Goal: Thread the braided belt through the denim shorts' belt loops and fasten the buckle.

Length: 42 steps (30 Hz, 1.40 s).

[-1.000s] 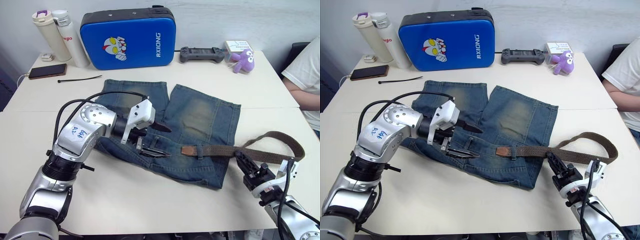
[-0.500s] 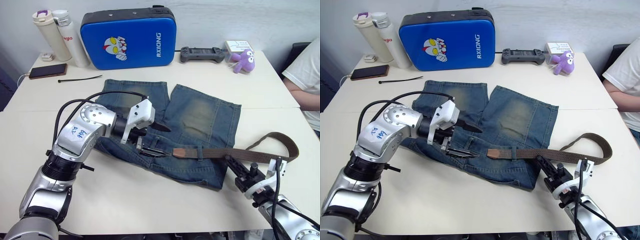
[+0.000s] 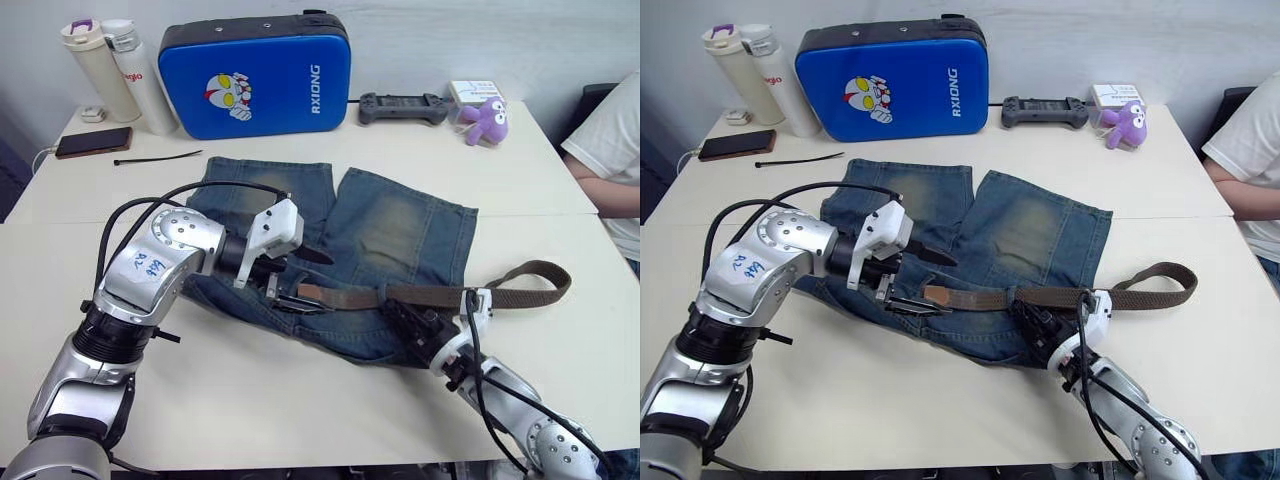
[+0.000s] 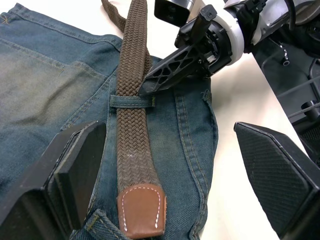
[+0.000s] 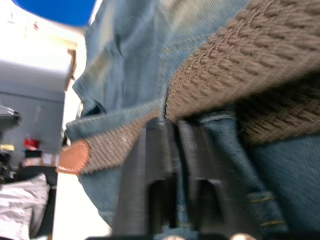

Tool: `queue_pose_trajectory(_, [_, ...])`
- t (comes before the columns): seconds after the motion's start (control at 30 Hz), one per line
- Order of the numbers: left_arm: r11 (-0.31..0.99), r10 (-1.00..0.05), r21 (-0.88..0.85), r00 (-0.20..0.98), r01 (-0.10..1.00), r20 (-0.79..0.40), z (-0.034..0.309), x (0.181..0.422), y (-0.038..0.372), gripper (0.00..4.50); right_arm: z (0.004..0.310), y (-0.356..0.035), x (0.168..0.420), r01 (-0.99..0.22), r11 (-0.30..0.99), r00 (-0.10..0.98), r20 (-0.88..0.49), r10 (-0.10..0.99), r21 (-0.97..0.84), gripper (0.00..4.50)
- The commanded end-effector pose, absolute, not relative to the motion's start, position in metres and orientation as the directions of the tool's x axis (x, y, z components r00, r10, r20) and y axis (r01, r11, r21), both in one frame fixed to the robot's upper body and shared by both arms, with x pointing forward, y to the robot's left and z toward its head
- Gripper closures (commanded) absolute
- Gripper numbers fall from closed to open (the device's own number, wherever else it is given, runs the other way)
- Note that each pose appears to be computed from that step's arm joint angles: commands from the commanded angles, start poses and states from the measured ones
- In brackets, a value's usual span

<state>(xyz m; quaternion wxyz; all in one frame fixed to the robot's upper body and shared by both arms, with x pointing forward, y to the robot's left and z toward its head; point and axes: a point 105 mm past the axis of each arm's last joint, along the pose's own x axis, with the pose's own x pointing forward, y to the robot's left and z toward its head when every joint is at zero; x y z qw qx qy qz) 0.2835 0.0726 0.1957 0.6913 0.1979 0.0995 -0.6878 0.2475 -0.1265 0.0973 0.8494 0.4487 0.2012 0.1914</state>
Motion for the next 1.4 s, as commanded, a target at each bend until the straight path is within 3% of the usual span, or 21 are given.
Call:
queue_pose_trajectory(0.03, [-0.029, -0.915, 0.175, 0.045, 0.984, -0.402, 0.205, 0.283, 0.076, 0.00, 0.120, -0.129, 0.233, -0.282, 0.594, 0.810, -0.145, 0.568, 0.754, 2.12])
queue_pose_trajectory(0.13, [-0.035, -0.914, 0.175, 0.039, 0.984, -0.404, 0.204, 0.285, 0.076, 0.00, 0.129, -0.140, 0.219, -0.367, 0.667, 0.773, -0.186, 0.606, 0.648, 0.78])
queue_pose_trajectory(0.2, [-0.040, -0.914, 0.174, 0.035, 0.984, -0.405, 0.204, 0.286, 0.077, 0.00, 0.150, -0.140, 0.210, -0.440, 0.633, 0.739, -0.144, 0.658, 0.637, 0.04])
queue_pose_trajectory(0.23, [-0.041, -0.914, 0.174, 0.033, 0.984, -0.405, 0.204, 0.287, 0.077, 0.00, 0.157, -0.139, 0.205, -0.468, 0.618, 0.718, -0.135, 0.682, 0.631, 0.04])
queue_pose_trajectory(0.33, [-0.041, -0.911, 0.176, 0.036, 0.983, -0.411, 0.204, 0.289, 0.081, 0.00, 0.149, -0.133, 0.186, -0.620, 0.657, 0.575, -0.320, 0.753, 0.429, 0.04])
queue_pose_trajectory(0.4, [-0.033, -0.906, 0.178, 0.046, 0.983, -0.420, 0.203, 0.290, 0.086, 0.00, 0.149, -0.129, 0.188, -0.744, 0.627, 0.519, -0.390, 0.760, 0.231, 0.04])
queue_pose_trajectory(0.47, [-0.021, -0.901, 0.179, 0.059, 0.984, -0.431, 0.202, 0.289, 0.092, 0.00, 0.142, -0.128, 0.194, -0.841, 0.540, 0.480, -0.489, 0.729, -0.020, 0.04])
queue_pose_trajectory(0.53, [-0.002, -0.895, 0.178, 0.077, 0.984, -0.438, 0.202, 0.288, 0.098, 0.00, 0.142, -0.122, 0.204, -0.879, 0.439, 0.471, -0.492, 0.732, -0.188, 0.04])
queue_pose_trajectory(0.7, [0.043, -0.882, 0.172, 0.118, 0.984, -0.455, 0.200, 0.282, 0.112, 0.00, 0.131, -0.111, 0.207, -0.927, 0.234, 0.364, -0.547, 0.754, -0.293, 0.04])
queue_pose_trajectory(0.87, [0.067, -0.886, 0.166, 0.135, 0.984, -0.444, 0.204, 0.272, 0.124, 0.00, 0.105, -0.109, 0.211, -0.949, 0.125, 0.287, -0.631, 0.721, -0.289, 0.04])
queue_pose_trajectory(0.93, [0.066, -0.888, 0.163, 0.132, 0.984, -0.440, 0.207, 0.267, 0.131, 0.00, 0.103, -0.114, 0.221, -0.942, 0.132, 0.310, -0.652, 0.692, -0.309, 0.58])
queue_pose_trajectory(1.0, [0.081, -0.889, 0.163, 0.146, 0.983, -0.435, 0.210, 0.265, 0.139, 0.00, 0.102, -0.119, 0.228, -0.934, 0.137, 0.334, -0.669, 0.664, -0.330, 1.41])
queue_pose_trajectory(1.1, [0.090, -0.877, 0.153, 0.151, 0.984, -0.456, 0.207, 0.262, 0.145, 0.00, 0.101, -0.129, 0.238, -0.918, 0.137, 0.372, -0.688, 0.623, -0.372, 2.97])
queue_pose_trajectory(1.2, [0.086, -0.879, 0.143, 0.143, 0.986, -0.455, 0.204, 0.262, 0.142, 0.00, 0.098, -0.147, 0.238, -0.903, 0.044, 0.374, -0.733, 0.568, -0.427, 4.40])
queue_pose_trajectory(1.3, [0.077, -0.890, 0.137, 0.130, 0.988, -0.437, 0.203, 0.262, 0.135, 0.00, 0.103, -0.175, 0.242, -0.872, -0.076, 0.381, -0.767, 0.516, -0.484, 4.46])
queue_pose_trajectory(1.4, [0.095, -0.887, 0.112, 0.135, 0.989, -0.441, 0.199, 0.264, 0.136, 0.00, 0.113, -0.214, 0.252, -0.857, -0.107, 0.408, -0.789, 0.458, -0.505, 4.46])
